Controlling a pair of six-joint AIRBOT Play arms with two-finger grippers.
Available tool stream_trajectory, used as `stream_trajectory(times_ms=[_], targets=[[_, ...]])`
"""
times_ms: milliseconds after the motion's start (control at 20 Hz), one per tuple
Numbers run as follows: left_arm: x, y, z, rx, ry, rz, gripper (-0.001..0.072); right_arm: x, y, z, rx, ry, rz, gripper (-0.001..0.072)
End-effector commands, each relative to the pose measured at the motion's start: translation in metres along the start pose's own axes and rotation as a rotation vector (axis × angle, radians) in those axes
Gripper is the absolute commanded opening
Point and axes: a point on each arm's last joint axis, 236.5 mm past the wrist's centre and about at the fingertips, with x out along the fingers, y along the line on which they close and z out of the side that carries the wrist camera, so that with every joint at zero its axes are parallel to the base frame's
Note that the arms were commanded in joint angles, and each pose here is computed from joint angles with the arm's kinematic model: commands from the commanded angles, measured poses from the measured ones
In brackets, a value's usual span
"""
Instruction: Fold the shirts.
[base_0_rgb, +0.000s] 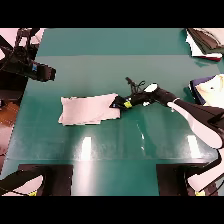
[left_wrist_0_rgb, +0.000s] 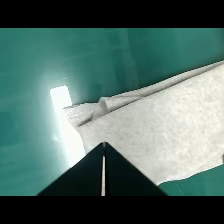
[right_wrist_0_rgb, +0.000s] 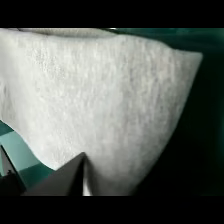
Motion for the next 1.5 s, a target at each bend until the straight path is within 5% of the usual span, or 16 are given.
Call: stream_trajectory(times_ms=[0,300,600,1000,1450], targets=[[0.0,-0.002,0.0,-0.003,-0.002,-0.009,0.0019,0.017,0.029,-0.002,-0.071,0.022,0.055,0.0017],[0.0,-0.019,0.006,-0.026,-0.024,-0.081,0.0019,-0.082,0.035,0.047,-0.172,-0.097,0.004,0.0012],[-0.009,-0.055,0.036,-0.096,-0.145,-0.245,0.0019,-0.291,-0.045,0.102,-0.106,-0.466,-0.301,0.0012],[-0.01,-0.079,0.035,-0.07,-0.136,-0.291,0.0019,-0.483,-0.135,0.125,0.082,-0.85,-0.44,0.0011],[-0.008,-0.087,0.032,-0.061,-0.124,-0.304,0.0019,-0.605,-0.081,0.167,-0.105,-1.079,-0.518,0.0011]])
